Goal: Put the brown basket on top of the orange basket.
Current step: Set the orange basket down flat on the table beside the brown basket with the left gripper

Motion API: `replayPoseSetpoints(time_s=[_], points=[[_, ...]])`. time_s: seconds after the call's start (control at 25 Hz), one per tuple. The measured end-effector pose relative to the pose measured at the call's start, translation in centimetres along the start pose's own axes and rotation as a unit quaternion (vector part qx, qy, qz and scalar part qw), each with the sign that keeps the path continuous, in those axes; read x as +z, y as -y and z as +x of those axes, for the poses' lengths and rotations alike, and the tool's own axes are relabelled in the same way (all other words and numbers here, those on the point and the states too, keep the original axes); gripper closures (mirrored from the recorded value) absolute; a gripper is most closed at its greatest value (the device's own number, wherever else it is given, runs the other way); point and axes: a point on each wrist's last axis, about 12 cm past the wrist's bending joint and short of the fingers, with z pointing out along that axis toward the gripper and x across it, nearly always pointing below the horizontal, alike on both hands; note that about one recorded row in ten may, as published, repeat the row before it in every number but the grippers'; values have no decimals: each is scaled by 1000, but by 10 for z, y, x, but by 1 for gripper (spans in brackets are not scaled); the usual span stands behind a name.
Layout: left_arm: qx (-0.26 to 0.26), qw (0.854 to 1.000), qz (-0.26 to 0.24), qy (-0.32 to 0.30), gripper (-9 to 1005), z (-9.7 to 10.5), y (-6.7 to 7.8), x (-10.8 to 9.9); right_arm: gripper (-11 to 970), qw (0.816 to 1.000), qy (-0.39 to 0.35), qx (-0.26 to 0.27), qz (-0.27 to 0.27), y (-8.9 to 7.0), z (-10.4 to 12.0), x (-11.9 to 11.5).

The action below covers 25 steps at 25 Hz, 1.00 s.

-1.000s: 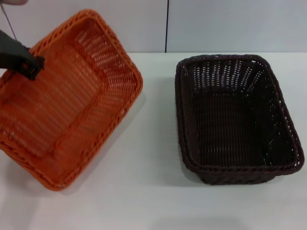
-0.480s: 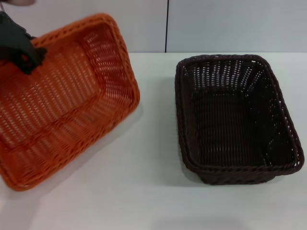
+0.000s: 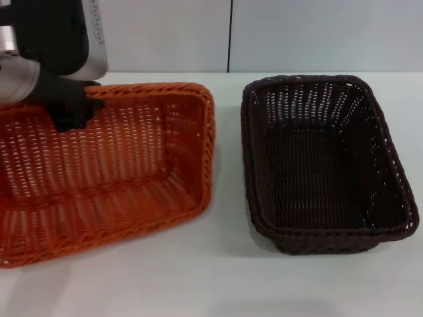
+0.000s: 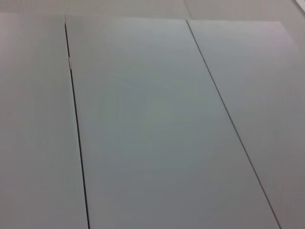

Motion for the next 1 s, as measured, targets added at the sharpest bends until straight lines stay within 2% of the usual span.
replayPoseSetpoints(time_s=[0.28, 0.64, 0.84, 1.0], points=[[31, 999, 17, 35, 829, -13, 1, -1, 218, 1000, -5, -3, 6, 2, 0, -2], [34, 996, 42, 64, 784, -23, 0, 5, 219, 1000, -9, -2, 3, 2, 2, 0], [-11, 996, 71, 60, 756, -25, -10, 28, 219, 1000, -8, -2, 3, 2, 1, 1], [-16, 995, 79, 57, 733, -25, -13, 42, 220, 1000, -6, -3, 4, 3, 1, 2]])
